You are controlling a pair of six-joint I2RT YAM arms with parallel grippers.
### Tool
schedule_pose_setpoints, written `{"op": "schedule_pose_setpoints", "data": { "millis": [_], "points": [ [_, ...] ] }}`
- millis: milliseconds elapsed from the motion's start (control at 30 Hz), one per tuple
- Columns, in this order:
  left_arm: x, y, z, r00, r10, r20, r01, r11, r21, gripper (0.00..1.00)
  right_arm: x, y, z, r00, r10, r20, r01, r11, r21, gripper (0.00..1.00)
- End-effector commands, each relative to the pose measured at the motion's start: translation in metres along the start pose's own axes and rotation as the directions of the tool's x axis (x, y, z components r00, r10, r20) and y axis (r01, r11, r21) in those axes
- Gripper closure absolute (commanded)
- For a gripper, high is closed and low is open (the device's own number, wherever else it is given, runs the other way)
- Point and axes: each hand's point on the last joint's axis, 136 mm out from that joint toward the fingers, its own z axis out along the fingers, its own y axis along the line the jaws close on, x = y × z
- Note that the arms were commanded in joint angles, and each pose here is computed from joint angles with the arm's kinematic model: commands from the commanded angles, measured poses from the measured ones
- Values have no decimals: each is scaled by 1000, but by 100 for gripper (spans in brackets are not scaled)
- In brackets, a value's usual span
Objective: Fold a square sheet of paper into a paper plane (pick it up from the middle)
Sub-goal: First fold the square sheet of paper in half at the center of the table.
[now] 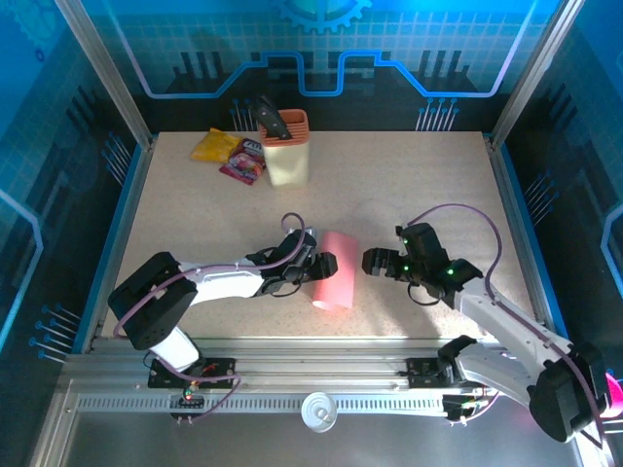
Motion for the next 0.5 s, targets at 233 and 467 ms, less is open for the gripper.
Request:
{"op": "schedule_pose_setpoints", "data": {
  "millis": [233, 467],
  "points": [
    [-10, 40, -10, 994, 101, 31, -93, 978, -189, 37, 1, 27, 16, 995, 59, -85, -71, 986, -148, 0],
    [-22, 52, -22, 991, 125, 54, -109, 965, -239, 36, 3, 35, 25, 993, 38, -111, -57, 984, -171, 3]
  ]
}}
